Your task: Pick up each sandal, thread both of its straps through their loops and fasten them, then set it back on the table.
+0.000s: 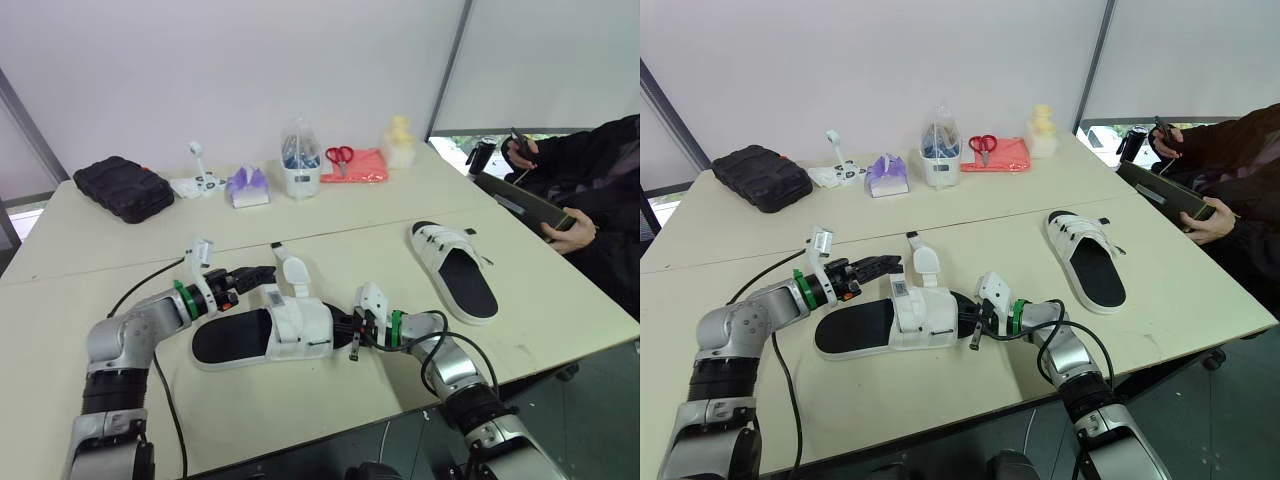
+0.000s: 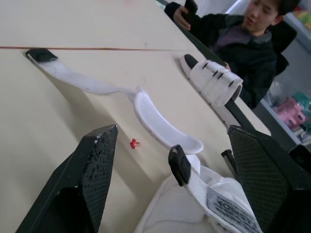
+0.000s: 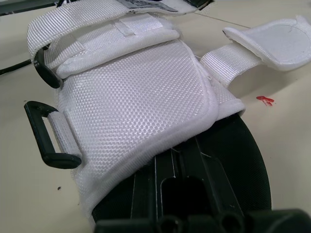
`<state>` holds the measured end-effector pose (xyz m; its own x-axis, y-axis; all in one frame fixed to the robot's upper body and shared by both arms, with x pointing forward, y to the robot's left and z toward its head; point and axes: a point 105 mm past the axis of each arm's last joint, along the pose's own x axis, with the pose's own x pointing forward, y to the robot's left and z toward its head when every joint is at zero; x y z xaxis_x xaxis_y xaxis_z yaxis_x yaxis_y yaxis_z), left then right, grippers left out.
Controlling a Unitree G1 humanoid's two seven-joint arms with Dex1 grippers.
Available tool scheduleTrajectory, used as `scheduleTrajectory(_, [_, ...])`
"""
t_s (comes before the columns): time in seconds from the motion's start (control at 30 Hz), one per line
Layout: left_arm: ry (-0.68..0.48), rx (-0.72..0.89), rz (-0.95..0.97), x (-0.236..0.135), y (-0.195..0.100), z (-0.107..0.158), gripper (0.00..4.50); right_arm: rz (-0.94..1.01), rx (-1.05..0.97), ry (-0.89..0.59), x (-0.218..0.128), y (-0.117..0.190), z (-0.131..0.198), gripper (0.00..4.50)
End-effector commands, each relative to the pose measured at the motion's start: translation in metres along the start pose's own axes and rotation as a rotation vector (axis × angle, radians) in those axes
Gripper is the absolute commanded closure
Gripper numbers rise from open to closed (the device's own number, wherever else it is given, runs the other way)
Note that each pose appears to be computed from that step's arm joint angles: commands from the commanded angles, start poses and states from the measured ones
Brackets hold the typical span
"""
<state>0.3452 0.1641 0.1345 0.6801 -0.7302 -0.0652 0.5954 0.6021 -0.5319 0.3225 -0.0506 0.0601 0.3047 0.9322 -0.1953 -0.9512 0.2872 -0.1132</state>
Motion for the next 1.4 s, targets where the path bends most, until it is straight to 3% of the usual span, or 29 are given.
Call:
scheduleTrajectory(0.03, [-0.005, 0.006, -0.063, -0.007, -0.019, 0.003, 0.68, 0.078, 0.143, 0.194, 0.004, 0.033, -0.061, 4.5])
scheduleTrajectory(0.2, [0.025, 0.018, -0.068, 0.007, -0.021, -0.007, 0.68, 0.08, 0.14, 0.189, 0.007, 0.034, -0.061, 4.5])
scheduleTrajectory(0.23, [0.028, 0.025, -0.068, 0.01, -0.021, -0.008, 0.91, 0.08, 0.139, 0.189, 0.007, 0.034, -0.061, 4.5])
scheduleTrajectory(0.3, [0.029, 0.045, -0.061, 0.015, -0.02, -0.007, 1.49, 0.078, 0.137, 0.19, 0.007, 0.033, -0.061, 4.5])
scheduleTrajectory(0.4, [0.018, 0.066, -0.07, 0.017, -0.021, -0.003, 3.03, 0.074, 0.136, 0.19, 0.006, 0.032, -0.061, 4.5])
scheduleTrajectory(0.5, [0.0, 0.079, -0.078, 0.017, -0.022, 0.001, 4.27, 0.071, 0.136, 0.191, 0.005, 0.032, -0.061, 4.5])
scheduleTrajectory(0.53, [-0.01, 0.08, -0.089, 0.017, -0.026, 0.004, 4.45, 0.07, 0.137, 0.191, 0.005, 0.032, -0.061, 4.5])
scheduleTrajectory(0.7, [-0.073, 0.082, -0.175, 0.012, -0.046, 0.02, 4.45, 0.066, 0.137, 0.193, 0.004, 0.031, -0.062, 4.5])
scheduleTrajectory(0.87, [-0.083, 0.089, -0.369, 0.001, -0.095, 0.034, 4.45, 0.064, 0.139, 0.194, 0.003, 0.031, -0.062, 4.5])
scheduleTrajectory(1.03, [-0.096, 0.094, -0.401, 0.004, -0.111, 0.039, 4.45, 0.069, 0.143, 0.198, 0.003, 0.032, -0.063, 4.5])
scheduleTrajectory(1.23, [-0.072, 0.129, -0.3, 0.02, -0.088, 0.037, 4.45, 0.07, 0.142, 0.197, 0.003, 0.032, -0.063, 4.5])
scheduleTrajectory(1.4, [-0.017, 0.177, -0.183, 0.031, -0.048, 0.022, 4.45, 0.063, 0.141, 0.197, 0.002, 0.033, -0.063, 4.5])
